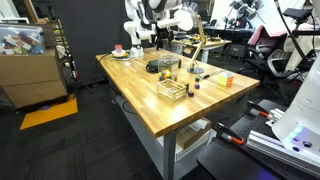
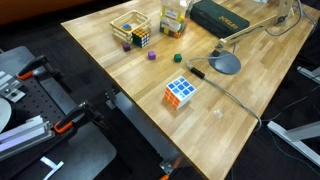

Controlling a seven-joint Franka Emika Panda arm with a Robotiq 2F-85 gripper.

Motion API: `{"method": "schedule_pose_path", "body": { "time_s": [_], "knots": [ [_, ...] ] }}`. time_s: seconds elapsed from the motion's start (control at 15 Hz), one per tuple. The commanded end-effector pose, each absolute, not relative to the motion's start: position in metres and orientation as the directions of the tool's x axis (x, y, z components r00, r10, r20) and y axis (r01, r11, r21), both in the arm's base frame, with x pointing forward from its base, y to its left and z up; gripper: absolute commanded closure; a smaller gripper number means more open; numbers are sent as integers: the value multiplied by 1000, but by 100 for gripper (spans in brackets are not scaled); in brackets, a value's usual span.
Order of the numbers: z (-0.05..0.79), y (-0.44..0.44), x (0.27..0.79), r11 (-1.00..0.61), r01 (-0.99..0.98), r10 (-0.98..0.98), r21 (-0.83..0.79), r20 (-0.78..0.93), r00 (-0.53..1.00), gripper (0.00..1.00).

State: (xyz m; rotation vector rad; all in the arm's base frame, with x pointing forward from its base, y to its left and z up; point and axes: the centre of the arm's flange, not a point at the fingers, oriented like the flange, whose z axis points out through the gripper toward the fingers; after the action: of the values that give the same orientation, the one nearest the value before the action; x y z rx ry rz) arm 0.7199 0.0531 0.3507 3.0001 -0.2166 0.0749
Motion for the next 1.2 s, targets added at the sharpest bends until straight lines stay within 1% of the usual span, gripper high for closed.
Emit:
{"method": "schedule_pose_path", "body": {
  "time_s": [0.0, 0.27, 0.47, 0.53, 0.6, 1.13],
  "knots": [
    [363, 58, 661, -970, -222, -222, 99, 5, 975, 0],
    [333, 44, 592, -900, -431, -435, 59, -117, 893, 0],
    [296, 3, 551, -820, -570, -570, 51, -170, 804, 0],
    [301, 21, 584, -862, -496, -507, 106, -191, 840, 0],
    [293, 12, 575, -855, -508, -519, 109, -199, 831, 0],
    [299, 22, 582, -861, -499, -509, 100, -185, 841, 0]
  ]
}}
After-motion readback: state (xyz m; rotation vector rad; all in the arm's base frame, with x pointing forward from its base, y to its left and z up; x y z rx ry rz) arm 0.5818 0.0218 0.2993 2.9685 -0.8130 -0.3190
